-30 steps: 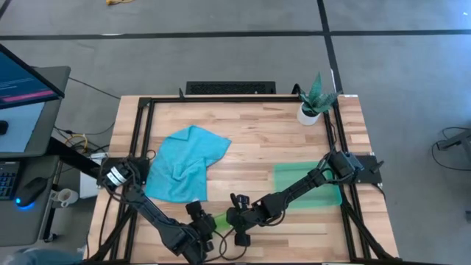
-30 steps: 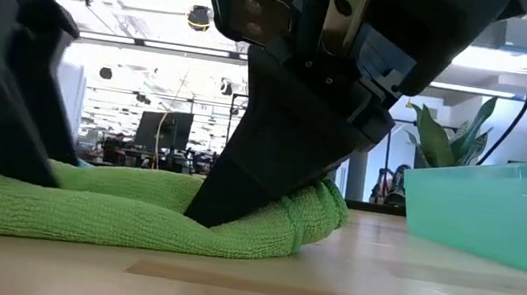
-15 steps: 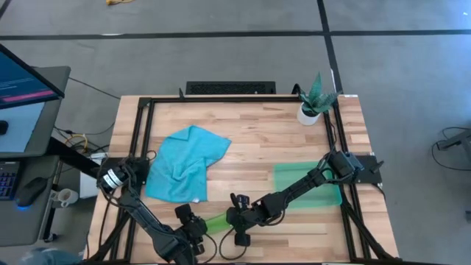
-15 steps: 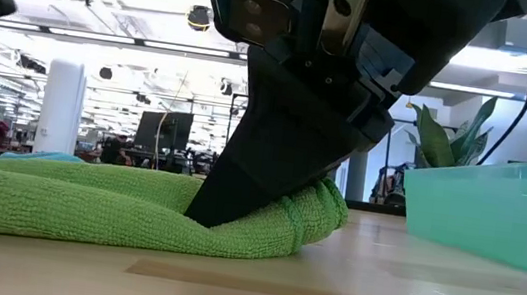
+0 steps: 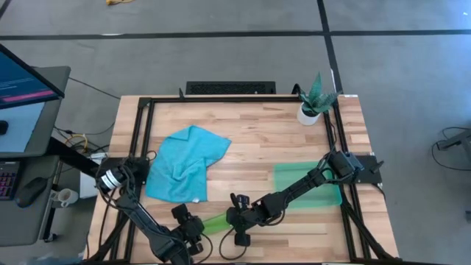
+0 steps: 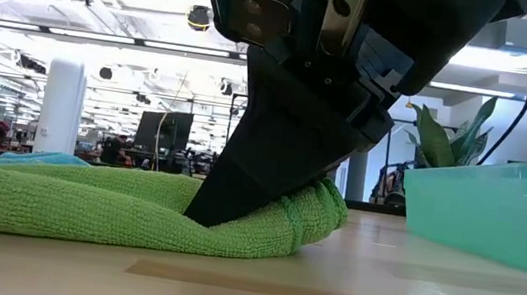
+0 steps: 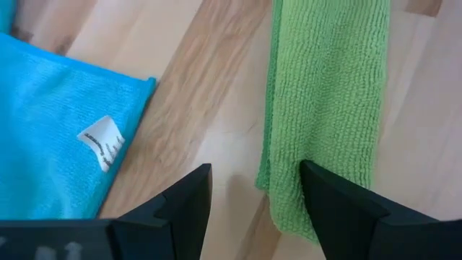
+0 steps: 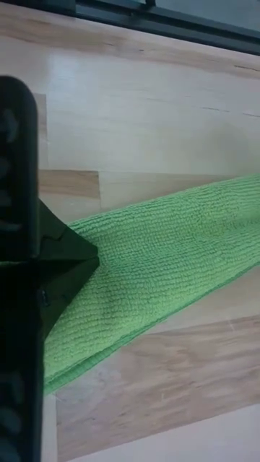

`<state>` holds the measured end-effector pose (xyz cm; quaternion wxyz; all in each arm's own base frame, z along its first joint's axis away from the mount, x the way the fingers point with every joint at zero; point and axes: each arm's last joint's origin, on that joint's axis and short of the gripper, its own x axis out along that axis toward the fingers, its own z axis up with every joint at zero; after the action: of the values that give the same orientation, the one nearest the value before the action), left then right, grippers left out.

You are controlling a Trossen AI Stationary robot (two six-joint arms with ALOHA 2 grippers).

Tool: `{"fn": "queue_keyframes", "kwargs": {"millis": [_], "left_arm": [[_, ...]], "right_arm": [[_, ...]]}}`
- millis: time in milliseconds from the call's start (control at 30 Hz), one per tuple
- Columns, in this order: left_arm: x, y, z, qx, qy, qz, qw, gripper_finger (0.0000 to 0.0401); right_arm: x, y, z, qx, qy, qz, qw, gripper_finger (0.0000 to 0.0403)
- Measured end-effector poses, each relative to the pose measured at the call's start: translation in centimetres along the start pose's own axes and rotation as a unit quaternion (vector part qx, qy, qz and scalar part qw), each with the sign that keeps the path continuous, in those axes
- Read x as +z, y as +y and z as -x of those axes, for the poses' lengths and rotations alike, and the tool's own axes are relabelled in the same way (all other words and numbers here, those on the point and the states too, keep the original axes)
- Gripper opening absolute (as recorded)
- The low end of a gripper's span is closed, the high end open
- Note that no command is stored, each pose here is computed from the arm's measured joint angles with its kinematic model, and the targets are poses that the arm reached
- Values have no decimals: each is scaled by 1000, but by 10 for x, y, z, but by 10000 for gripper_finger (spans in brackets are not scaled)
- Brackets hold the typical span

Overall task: Roll microfiber towels into tight, uniform cylinder then place into a basket
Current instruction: Roll the green towel

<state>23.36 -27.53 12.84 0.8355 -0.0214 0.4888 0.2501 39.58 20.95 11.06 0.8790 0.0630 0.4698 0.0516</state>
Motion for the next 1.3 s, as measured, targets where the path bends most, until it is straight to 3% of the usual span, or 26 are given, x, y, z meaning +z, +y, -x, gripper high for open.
{"fn": "queue_keyframes", "kwargs": {"millis": [233, 500, 700, 833, 1033, 1300], "left_arm": [[14, -4, 27, 20, -15, -35, 999, 203], [35, -17, 58, -8, -140, 6, 990, 203], [34, -23, 37, -44, -140, 61, 987, 203], [32, -17, 20, -33, -125, 87, 988, 203], [32, -11, -3, -40, -52, 87, 994, 203], [30, -8, -27, -87, -15, 93, 992, 203]], "right_arm": [[0, 0, 0, -2, 2, 0, 1000, 15], [0, 0, 0, -2, 2, 0, 1000, 13], [0, 0, 0, -1, 2, 0, 1000, 16], [-1, 0, 0, -1, 2, 1, 1000, 13], [-1, 0, 0, -1, 2, 1, 1000, 18], [0, 0, 0, -1, 2, 0, 1000, 21]]}}
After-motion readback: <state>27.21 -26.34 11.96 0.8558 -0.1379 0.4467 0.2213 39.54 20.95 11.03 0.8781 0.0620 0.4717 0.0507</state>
